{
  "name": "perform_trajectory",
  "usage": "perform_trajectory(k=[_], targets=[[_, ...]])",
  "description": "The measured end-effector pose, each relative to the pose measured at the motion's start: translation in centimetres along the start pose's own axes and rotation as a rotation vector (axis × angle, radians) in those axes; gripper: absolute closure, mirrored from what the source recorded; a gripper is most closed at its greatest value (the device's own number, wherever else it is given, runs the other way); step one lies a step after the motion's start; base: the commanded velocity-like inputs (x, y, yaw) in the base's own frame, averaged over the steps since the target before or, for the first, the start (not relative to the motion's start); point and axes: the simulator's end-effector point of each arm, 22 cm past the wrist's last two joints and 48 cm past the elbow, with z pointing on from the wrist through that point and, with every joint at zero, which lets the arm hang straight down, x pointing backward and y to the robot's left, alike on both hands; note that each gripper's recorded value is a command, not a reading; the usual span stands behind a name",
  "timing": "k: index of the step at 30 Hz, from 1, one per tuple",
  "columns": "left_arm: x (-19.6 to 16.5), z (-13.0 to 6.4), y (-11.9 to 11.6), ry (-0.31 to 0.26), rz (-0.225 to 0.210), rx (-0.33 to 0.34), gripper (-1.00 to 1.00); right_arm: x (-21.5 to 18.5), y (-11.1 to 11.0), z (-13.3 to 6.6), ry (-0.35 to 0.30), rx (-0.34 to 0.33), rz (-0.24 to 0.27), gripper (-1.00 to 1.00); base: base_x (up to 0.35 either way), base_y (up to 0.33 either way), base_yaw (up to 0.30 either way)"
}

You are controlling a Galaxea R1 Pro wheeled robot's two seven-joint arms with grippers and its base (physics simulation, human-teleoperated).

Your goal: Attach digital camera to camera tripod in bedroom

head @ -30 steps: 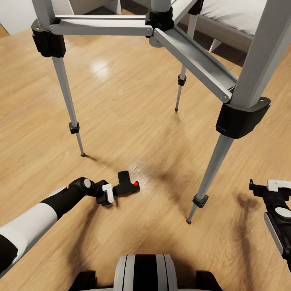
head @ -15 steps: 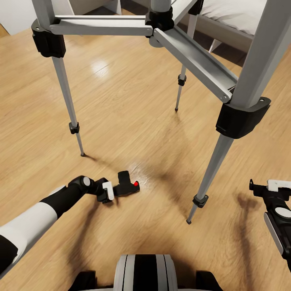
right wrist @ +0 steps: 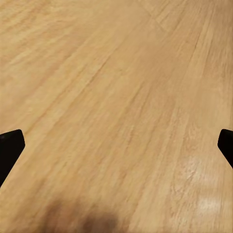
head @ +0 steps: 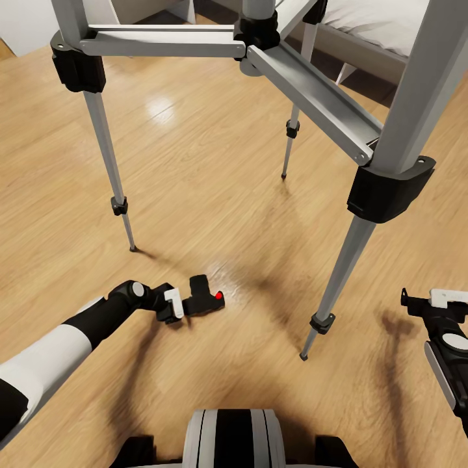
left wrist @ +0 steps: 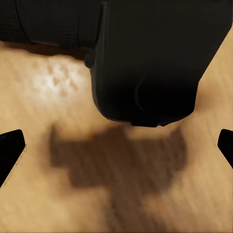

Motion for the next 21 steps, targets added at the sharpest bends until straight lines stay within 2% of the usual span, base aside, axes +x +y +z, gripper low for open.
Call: perform_trajectory(k=[21], targets=[[-1.2, -0.3, 0.4, -0.024, 0.003, -0.011, -1.0, 0.0, -0.8, 0.1, 0.002, 0.016, 0.011, -1.0, 0.0, 0.0, 0.0]])
